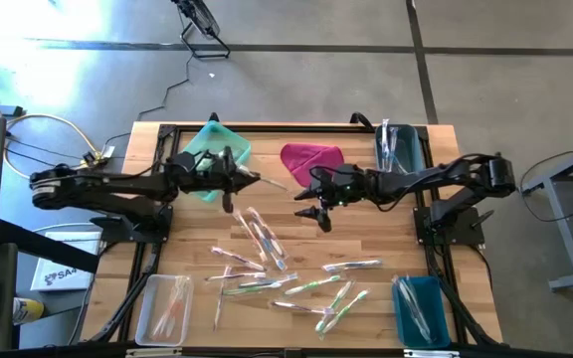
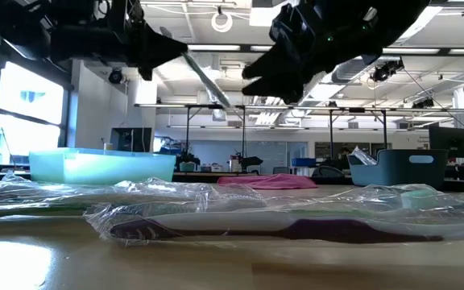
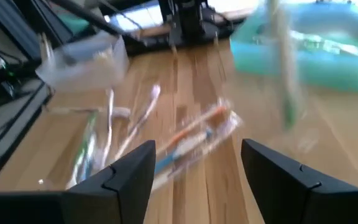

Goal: Pick & Place Toothbrushes
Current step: Put the green toothbrush to the green bin

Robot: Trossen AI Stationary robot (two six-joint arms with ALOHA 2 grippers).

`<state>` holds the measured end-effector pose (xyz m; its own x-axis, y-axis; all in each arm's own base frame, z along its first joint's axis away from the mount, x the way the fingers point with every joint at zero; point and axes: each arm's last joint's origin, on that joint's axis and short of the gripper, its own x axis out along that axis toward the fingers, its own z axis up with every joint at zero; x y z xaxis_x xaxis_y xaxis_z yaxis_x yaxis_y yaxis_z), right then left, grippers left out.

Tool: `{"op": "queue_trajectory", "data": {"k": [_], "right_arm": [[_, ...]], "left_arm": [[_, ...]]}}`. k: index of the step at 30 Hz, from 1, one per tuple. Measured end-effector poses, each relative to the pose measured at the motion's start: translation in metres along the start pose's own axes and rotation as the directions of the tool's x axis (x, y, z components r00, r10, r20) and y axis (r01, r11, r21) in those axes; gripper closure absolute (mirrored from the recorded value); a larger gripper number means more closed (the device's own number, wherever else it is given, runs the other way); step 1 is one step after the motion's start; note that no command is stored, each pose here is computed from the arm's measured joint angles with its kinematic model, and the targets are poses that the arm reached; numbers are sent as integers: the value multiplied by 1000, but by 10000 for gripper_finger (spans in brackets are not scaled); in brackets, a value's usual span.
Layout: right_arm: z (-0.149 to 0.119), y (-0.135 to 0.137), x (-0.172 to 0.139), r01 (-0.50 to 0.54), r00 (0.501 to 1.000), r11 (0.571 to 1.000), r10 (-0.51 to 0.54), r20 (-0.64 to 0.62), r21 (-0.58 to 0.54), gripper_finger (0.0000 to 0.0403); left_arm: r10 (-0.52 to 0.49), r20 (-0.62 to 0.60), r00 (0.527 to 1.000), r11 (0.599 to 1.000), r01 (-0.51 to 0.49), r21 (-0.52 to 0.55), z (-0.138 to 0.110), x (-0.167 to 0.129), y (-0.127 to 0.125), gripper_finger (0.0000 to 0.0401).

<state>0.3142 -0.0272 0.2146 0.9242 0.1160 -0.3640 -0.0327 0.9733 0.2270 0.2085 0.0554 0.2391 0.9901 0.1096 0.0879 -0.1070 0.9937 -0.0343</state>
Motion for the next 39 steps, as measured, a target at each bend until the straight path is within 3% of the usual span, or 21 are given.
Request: {"op": "queue_trajectory", "data": {"k": [5, 11, 14, 20, 28, 39], "right_arm": [[-1, -2, 2, 36, 999, 999, -36, 4, 0, 172], [-1, -4, 2, 114, 993, 993, -114, 24, -7, 172], [-1, -5, 2, 141, 990, 990, -141, 25, -6, 173], [-1, -5, 2, 144, 989, 990, -144, 24, -6, 173], [-1, -5, 2, 144, 989, 990, -144, 19, -5, 173], [-1, -5, 2, 144, 989, 990, -144, 20, -5, 173]], "left_arm": [[162, -157, 974, 986, -164, -1, 17, -9, 2, 379], [365, -368, 855, 930, -356, 96, 62, -13, 5, 379], [414, -415, 811, 908, -397, 130, 85, -14, 6, 379], [448, -494, 745, 890, -426, 166, 107, -20, 5, 379], [571, -598, 563, 793, -567, 223, 103, -35, 7, 379], [599, -716, 359, 695, -677, 242, 85, -46, 7, 379]]}}
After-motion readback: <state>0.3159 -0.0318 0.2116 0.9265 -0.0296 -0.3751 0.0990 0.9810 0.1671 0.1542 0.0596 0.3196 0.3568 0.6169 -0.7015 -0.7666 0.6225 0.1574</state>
